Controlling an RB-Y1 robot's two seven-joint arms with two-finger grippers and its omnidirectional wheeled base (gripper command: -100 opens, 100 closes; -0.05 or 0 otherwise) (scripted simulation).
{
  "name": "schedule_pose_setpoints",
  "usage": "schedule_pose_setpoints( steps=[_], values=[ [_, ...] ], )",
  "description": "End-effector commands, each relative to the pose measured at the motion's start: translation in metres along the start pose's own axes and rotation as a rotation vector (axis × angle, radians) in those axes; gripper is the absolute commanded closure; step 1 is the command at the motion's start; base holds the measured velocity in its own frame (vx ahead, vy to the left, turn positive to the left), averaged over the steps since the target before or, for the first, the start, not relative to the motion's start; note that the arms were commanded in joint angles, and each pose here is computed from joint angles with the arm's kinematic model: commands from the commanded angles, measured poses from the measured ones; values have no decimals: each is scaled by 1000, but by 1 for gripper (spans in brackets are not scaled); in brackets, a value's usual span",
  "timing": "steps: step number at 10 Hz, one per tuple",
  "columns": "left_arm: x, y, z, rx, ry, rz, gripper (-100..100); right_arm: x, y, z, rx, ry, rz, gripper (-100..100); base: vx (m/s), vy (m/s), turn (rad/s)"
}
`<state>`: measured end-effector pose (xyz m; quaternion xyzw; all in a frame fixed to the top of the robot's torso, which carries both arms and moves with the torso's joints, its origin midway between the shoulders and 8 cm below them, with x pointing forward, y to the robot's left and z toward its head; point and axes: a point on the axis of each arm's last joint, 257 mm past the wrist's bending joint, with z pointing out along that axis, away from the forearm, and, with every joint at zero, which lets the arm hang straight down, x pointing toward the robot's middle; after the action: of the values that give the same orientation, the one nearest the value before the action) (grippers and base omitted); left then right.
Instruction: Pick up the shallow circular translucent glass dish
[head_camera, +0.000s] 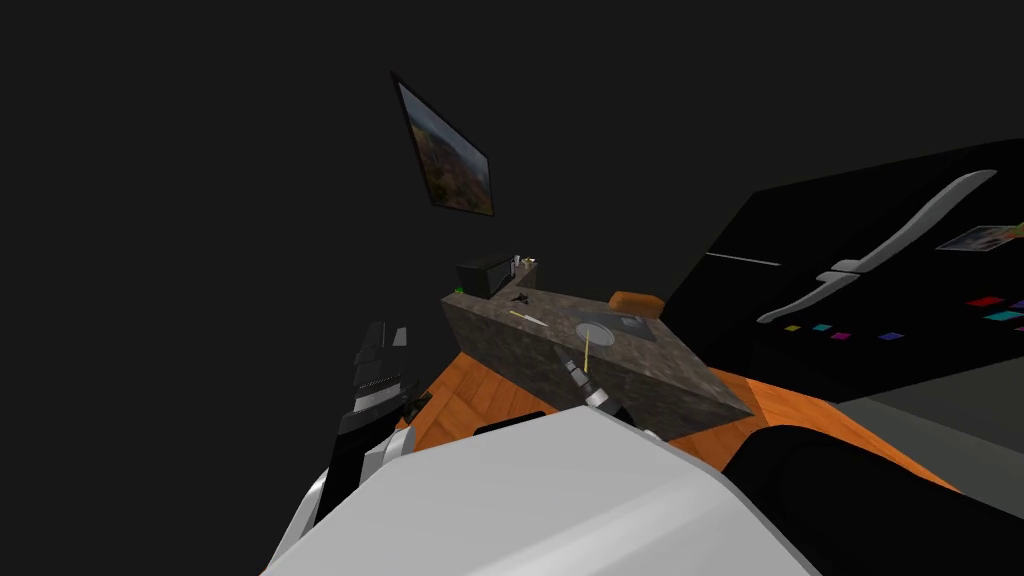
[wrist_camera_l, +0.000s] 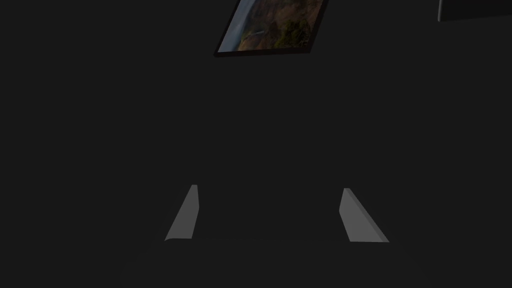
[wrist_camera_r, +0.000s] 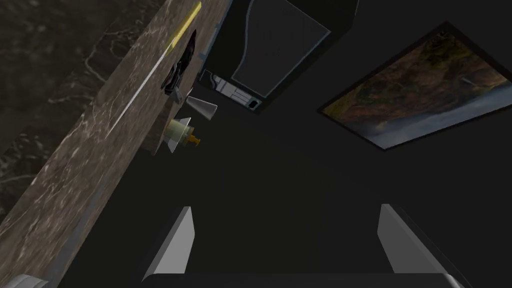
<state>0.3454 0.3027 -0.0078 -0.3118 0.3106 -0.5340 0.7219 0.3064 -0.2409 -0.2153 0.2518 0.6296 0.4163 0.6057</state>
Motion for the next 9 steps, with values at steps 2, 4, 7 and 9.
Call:
schedule_pose_setpoints(
  steps=[2,4,7,9],
  values=[
    [0,0,0,0,0,0,0,23,-31,-29,66,105,-72,-100,3,75,38],
    [0,0,0,0,0,0,0,36,-49,-48,104,173,-117,-100,-4,69,60],
    [0,0,0,0,0,0,0,46,-68,-71,137,263,-176,-100,-2,65,42],
    [0,0,0,0,0,0,0,54,-86,-94,169,341,-226,-100,-8,68,58]
  ],
)
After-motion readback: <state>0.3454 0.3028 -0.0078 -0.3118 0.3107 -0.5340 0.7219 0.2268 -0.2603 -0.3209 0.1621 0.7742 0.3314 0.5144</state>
